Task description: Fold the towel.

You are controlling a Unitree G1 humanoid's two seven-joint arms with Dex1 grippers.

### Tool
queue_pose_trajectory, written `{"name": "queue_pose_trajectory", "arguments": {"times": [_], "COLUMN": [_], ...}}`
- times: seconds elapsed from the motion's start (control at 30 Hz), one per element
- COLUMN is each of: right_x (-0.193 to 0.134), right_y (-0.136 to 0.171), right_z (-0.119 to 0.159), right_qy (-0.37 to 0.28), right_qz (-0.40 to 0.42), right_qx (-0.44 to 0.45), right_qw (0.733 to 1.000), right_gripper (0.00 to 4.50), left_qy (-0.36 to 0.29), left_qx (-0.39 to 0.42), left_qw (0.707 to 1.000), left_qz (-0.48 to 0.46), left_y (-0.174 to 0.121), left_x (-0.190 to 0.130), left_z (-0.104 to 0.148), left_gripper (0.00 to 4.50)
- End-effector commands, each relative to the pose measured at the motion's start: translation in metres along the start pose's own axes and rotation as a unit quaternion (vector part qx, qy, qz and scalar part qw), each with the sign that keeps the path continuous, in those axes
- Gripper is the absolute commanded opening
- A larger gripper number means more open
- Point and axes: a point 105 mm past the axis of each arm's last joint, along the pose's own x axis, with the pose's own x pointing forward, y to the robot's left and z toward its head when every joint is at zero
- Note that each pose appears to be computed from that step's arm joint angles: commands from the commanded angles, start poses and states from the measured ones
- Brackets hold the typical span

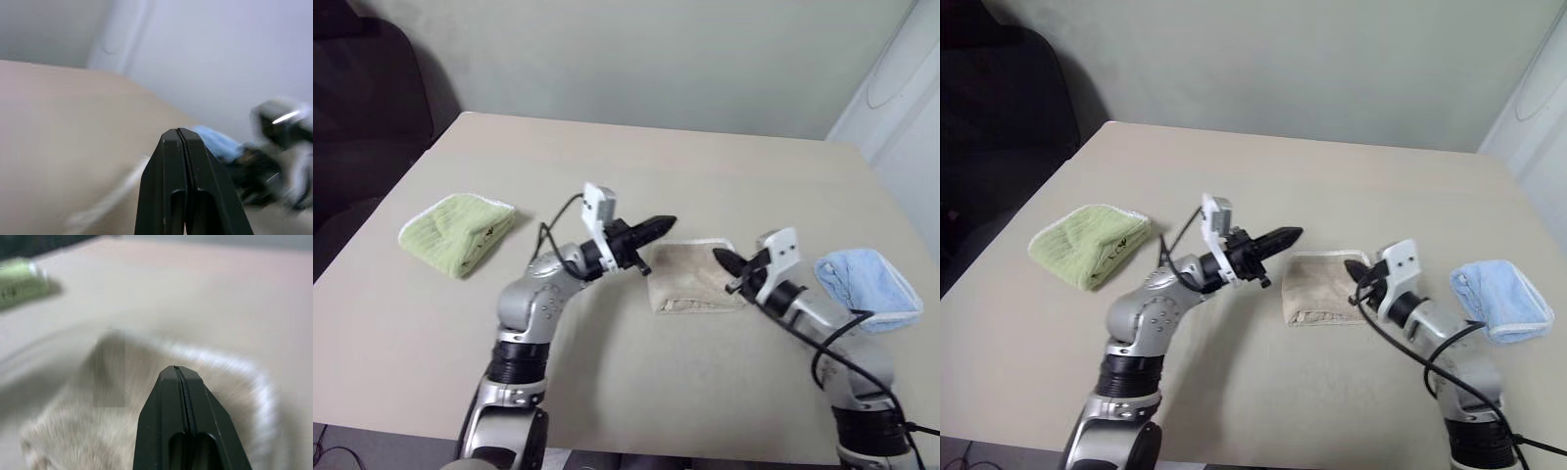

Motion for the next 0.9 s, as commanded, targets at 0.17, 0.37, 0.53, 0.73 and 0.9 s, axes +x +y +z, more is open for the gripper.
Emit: {"name": "queue_pose_trajectory", "arguments": {"times": [0.17, 0.37, 0.53, 0.73, 0.9], "right_x": [-0.01, -0.015, -0.018, -0.021, -0.017], "right_y": [-0.023, -0.014, -0.012, -0.01, 0.001], "right_z": [-0.004, -0.003, -0.009, -0.041, -0.061], "right_qy": [0.022, 0.018, 0.032, 0.101, 0.129], "right_qz": [-0.031, 0.008, 0.007, -0.025, -0.017], "right_qx": [0.04, 0.171, 0.237, 0.23, 0.228], "right_qw": [0.998, 0.985, 0.971, 0.968, 0.965], "right_gripper": [0.54, 2.57, 4.29, 4.47, 4.47], "left_qy": [-0.003, 0.027, 0.024, 0.02, 0.02], "left_qx": [-0.032, -0.023, -0.031, -0.035, -0.036], "left_qw": [0.999, 0.998, 0.998, 0.998, 0.998], "left_qz": [0.035, 0.042, 0.044, 0.044, 0.041], "left_y": [0.01, 0.01, 0.009, 0.008, 0.007], "left_x": [-0.009, -0.007, -0.007, -0.008, -0.007], "left_z": [-0.003, -0.018, -0.02, -0.021, -0.021], "left_gripper": [0.0, 0.0, 0.0, 0.0, 0.0]}}
